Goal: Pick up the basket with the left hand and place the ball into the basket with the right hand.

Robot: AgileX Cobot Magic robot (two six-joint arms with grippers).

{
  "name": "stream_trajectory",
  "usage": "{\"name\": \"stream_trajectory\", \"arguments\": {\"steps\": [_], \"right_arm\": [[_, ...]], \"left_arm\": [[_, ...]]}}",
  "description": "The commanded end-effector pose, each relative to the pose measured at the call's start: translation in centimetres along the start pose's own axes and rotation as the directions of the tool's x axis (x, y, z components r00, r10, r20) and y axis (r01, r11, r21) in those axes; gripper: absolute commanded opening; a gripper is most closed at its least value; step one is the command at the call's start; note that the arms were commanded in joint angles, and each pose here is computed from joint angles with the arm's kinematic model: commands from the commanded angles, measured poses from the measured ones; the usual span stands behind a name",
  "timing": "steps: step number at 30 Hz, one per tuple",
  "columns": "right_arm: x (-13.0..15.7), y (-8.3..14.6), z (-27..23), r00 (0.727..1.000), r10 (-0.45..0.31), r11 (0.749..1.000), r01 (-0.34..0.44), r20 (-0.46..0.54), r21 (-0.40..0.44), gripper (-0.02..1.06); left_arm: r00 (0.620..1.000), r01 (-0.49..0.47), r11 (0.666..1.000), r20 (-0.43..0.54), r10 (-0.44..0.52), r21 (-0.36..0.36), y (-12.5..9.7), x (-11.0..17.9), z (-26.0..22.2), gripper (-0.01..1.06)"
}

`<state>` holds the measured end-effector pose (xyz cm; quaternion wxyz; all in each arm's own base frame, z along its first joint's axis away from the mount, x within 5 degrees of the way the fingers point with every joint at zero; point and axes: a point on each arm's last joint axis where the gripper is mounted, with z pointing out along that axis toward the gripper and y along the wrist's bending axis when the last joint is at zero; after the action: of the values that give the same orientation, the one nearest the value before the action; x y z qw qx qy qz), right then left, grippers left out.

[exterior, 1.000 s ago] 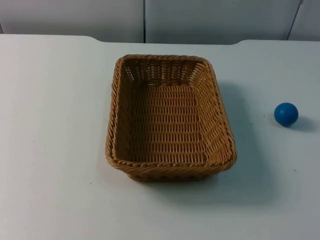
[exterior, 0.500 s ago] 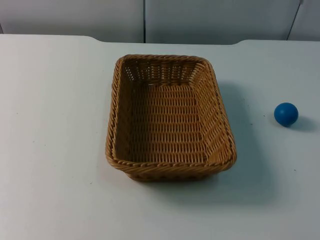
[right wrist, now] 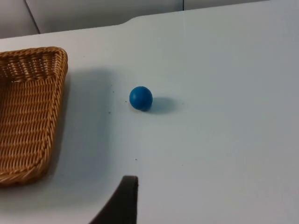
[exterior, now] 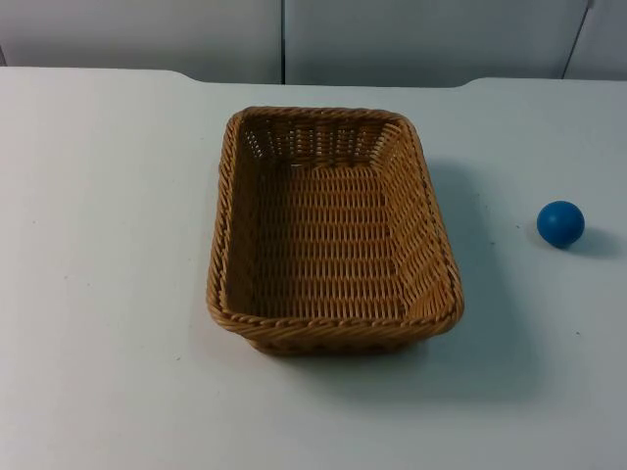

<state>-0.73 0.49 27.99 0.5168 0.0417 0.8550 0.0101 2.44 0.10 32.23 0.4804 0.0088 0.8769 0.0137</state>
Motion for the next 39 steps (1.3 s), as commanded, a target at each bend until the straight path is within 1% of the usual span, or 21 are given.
{"name": "stream_trajectory", "arguments": {"steps": [1, 2, 3, 6, 8, 9, 11, 13, 15, 18, 19, 20, 23, 24, 29, 30, 32, 34, 35, 36, 39], "right_arm": [[0.0, -0.1, 0.1, 1.0, 0.001, 1.0, -0.001, 0.011, 0.0, 1.04], [0.0, -0.1, 0.1, 1.0, -0.002, 1.0, 0.002, 0.011, -0.004, 1.04], [0.0, -0.1, 0.1, 1.0, -0.002, 1.0, 0.002, 0.011, -0.004, 1.04], [0.0, -0.1, 0.1, 1.0, -0.014, 0.999, 0.014, 0.009, -0.036, 1.04], [0.0, -0.1, 0.1, 1.0, -0.021, 0.999, 0.021, 0.007, -0.05, 1.04], [0.0, -0.1, 0.1, 1.0, -0.021, 0.999, 0.021, 0.007, -0.05, 1.04], [0.0, -0.1, 0.2, 1.0, -0.021, 0.999, 0.021, -0.002, -0.05, 1.04], [-0.1, -0.1, 0.4, 1.0, -0.021, 0.999, 0.02, -0.017, -0.049, 1.04], [-0.1, -0.1, 0.4, 1.0, -0.021, 0.999, 0.02, -0.02, -0.049, 1.04], [-0.1, -0.1, 0.4, 1.0, -0.021, 0.999, 0.02, -0.02, -0.049, 1.04], [-0.1, -0.1, 0.4, 1.0, -0.021, 0.999, 0.02, -0.02, -0.049, 1.04], [-0.1, -0.1, 0.4, 1.0, -0.021, 0.999, 0.02, -0.02, -0.049, 1.04], [-0.1, -0.1, 0.4, 1.0, -0.021, 0.999, 0.02, -0.02, -0.049, 1.04], [-0.1, -0.1, 0.4, 1.0, -0.021, 0.999, 0.02, -0.02, -0.049, 1.04], [-0.1, -0.1, 0.4, 1.0, -0.021, 0.999, 0.02, -0.02, -0.049, 1.04], [-0.1, -0.1, 0.4, 1.0, -0.021, 0.999, 0.02, -0.02, -0.049, 1.04], [-0.1, -0.1, 0.4, 1.0, -0.021, 0.999, 0.02, -0.02, -0.049, 1.04], [-0.1, -0.1, 0.4, 1.0, -0.021, 0.999, 0.02, -0.02, -0.049, 1.04], [-0.1, -0.1, 0.4, 1.0, -0.021, 0.999, 0.02, -0.02, -0.049, 1.04], [-0.1, -0.1, 0.4, 1.0, -0.021, 0.999, 0.02, -0.02, -0.049, 1.04], [-0.1, -0.1, 0.4, 1.0, -0.021, 0.999, 0.02, -0.02, -0.049, 1.04]], "left_arm": [[0.999, 0.007, 1.0, 0.042, -0.007, 0.01, 0.0, -2.0, 0.2, 0.96], [0.998, 0.011, 1.0, 0.055, -0.012, 0.017, 0.0, -3.1, 0.6, 0.96], [0.998, 0.011, 1.0, 0.055, -0.012, 0.017, 0.0, -3.1, 0.6, 0.96], [0.994, 0.069, 0.993, 0.074, -0.076, 0.098, -0.7, -6.4, 2.2, 0.96], [0.991, 0.107, 0.984, 0.059, -0.117, 0.145, -1.1, -8.5, 4.0, 0.96], [0.991, 0.107, 0.984, 0.059, -0.117, 0.145, -1.1, -8.5, 4.0, 0.96], [0.991, 0.12, 0.976, 0.038, -0.129, 0.181, -1.4, -10.2, 5.9, 0.96], [0.99, 0.138, 0.961, 0.002, -0.143, 0.241, -2.0, -12.1, 8.7, 0.96], [0.989, 0.146, 0.955, -0.004, -0.151, 0.258, -2.1, -12.7, 9.7, 0.96], [0.979, 0.202, 0.932, -0.062, -0.192, 0.3, -2.7, -13.8, 13.5, 0.96], [0.979, 0.202, 0.932, -0.062, -0.192, 0.3, -2.7, -13.8, 13.5, 0.96], [0.98, 0.199, 0.93, -0.09, -0.18, 0.309, -2.9, -13.9, 14.9, 0.96], [0.979, 0.182, 0.906, -0.155, -0.131, 0.381, -5.1, -13.7, 18.4, 0.96], [0.979, 0.182, 0.906, -0.155, -0.131, 0.381, -5.1, -13.7, 18.4, 0.96], [0.971, 0.144, 0.892, -0.234, -0.045, 0.428, -10.5, -11.4, 24.1, 0.96], [0.971, 0.144, 0.892, -0.234, -0.045, 0.428, -10.5, -11.4, 24.1, 0.96], [0.962, 0.171, 0.897, -0.267, -0.061, 0.408, -12.0, -10.2, 26.4, 0.96], [0.941, 0.218, 0.902, -0.326, -0.093, 0.373, -13.0, -8.8, 28.8, 0.96], [0.927, 0.232, 0.904, -0.362, -0.095, 0.359, -13.3, -8.1, 29.9, 0.96], [0.927, 0.232, 0.904, -0.362, -0.095, 0.359, -13.3, -8.1, 29.9, 0.96], [0.9, 0.24, 0.907, -0.429, -0.074, 0.347, -14.2, -7.3, 33.0, 0.96]]}}
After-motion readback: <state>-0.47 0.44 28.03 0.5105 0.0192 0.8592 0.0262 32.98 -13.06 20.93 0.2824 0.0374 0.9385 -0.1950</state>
